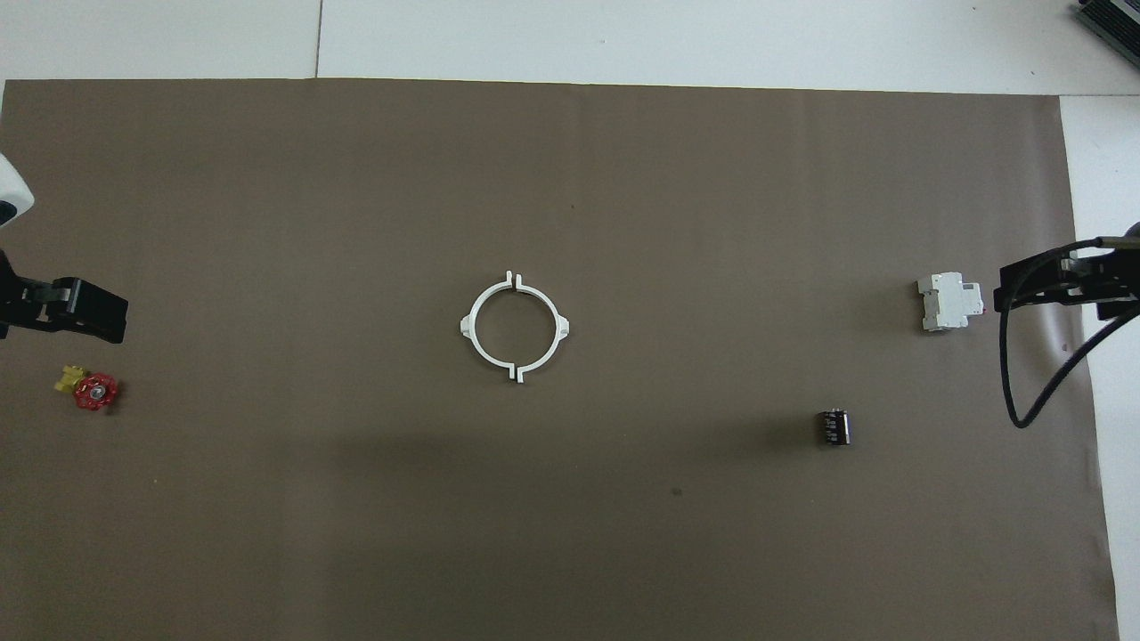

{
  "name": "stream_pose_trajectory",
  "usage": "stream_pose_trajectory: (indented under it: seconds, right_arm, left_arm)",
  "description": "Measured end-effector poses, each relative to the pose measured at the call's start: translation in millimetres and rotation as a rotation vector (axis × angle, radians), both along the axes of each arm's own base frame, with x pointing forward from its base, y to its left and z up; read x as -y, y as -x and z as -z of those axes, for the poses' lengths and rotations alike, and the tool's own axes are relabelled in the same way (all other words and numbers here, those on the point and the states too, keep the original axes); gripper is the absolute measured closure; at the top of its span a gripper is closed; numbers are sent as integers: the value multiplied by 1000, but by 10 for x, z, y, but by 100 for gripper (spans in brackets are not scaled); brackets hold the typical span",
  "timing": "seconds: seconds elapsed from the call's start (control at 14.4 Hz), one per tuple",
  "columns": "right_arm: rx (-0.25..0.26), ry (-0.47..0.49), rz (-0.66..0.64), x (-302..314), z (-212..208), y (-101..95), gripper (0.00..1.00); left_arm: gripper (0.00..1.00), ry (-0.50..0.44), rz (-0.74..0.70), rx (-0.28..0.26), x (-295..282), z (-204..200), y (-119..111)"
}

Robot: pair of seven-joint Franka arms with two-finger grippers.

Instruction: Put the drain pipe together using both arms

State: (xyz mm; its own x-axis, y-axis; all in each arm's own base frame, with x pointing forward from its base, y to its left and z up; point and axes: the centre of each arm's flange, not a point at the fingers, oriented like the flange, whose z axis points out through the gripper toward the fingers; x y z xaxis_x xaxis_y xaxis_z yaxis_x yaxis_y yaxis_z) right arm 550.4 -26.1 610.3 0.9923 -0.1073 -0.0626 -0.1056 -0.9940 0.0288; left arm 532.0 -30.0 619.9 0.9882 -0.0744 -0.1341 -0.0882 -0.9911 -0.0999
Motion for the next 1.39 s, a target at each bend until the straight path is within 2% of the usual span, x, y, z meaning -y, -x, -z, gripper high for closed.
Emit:
stream_pose_trajectory:
  seconds: [0.21, 0.49, 0.9, 1.39]
  right_arm:
    - [0, 0, 0, 0, 0, 0, 0]
    - [0, 0, 0, 0, 0, 0, 0]
    - [0, 0, 0, 0, 0, 0, 0]
    - [0, 0, 0, 0, 0, 0, 0]
  left_arm:
    - [0, 35, -37, -46, -122, 153, 15]
    - [0, 74, -92, -47, -368, 177, 9]
    - [0, 81, -76, 52, -309, 102, -108]
    - [0, 83, -70, 75, -281, 85, -134]
